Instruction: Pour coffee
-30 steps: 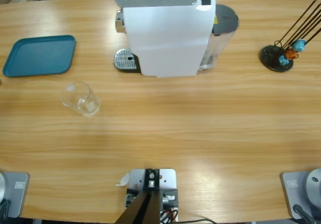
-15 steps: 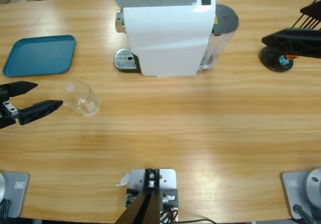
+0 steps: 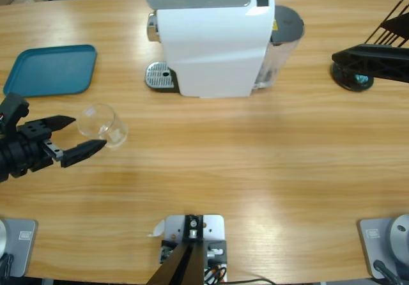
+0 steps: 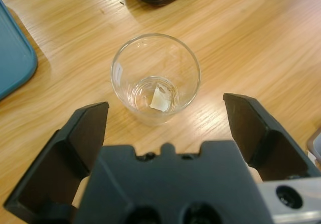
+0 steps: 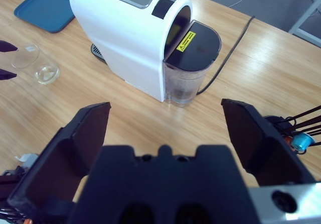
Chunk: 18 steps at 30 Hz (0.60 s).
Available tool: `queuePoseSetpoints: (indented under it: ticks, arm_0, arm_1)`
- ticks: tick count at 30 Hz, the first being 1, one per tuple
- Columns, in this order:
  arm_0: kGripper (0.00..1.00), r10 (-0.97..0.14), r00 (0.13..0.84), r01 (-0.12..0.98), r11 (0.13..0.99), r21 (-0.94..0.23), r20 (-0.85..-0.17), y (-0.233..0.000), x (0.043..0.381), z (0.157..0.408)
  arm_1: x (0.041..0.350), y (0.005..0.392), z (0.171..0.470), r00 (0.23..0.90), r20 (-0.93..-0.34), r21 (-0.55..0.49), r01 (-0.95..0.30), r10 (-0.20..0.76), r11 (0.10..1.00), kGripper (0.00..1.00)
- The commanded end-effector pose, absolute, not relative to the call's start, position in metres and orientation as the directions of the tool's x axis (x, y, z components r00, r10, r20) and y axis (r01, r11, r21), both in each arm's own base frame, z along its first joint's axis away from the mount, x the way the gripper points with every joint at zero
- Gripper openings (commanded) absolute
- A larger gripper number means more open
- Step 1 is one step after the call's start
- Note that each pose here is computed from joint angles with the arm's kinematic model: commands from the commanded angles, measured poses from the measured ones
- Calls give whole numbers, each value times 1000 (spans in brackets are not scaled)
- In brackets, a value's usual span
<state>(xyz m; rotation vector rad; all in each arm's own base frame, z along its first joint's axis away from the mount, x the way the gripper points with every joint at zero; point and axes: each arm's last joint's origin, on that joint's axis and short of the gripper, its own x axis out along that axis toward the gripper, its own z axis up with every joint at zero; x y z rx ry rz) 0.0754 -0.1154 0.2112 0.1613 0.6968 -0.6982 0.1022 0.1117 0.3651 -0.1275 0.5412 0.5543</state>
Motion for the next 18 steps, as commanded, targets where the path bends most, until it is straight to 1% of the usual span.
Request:
queuePoseSetpoints:
  ticks: [1, 4, 7, 10, 16, 17, 18]
  arm_0:
    - [1000, -471, 556, 620, 784, -36, -685, -134, 86, 188]
    - [1000, -431, 609, 577, 816, 0, -666, -136, 91, 188]
    - [1000, -367, 660, 517, 855, 41, -655, -134, 94, 186]
    - [1000, -334, 664, 489, 871, 51, -669, -135, 95, 181]
    - [989, -347, 659, 495, 868, 38, -667, -139, 97, 179]
    - [908, -351, 661, 496, 867, 37, -663, -139, 97, 180]
    - [785, -356, 664, 499, 866, 34, -657, -139, 97, 181]
  arm_1:
    - [103, 114, 355, 707, -546, 20, -525, 449, 851, 1000]
    - [103, 114, 355, 706, -552, 17, -524, 445, 852, 1000]
    - [103, 114, 354, 704, -556, 15, -524, 442, 852, 1000]
    - [103, 114, 354, 704, -555, 15, -524, 443, 852, 1000]
    - [105, 116, 357, 707, -551, 15, -522, 442, 853, 1000]
    - [105, 117, 357, 707, -552, 15, -522, 442, 853, 1000]
    - [106, 117, 357, 707, -553, 14, -522, 441, 853, 1000]
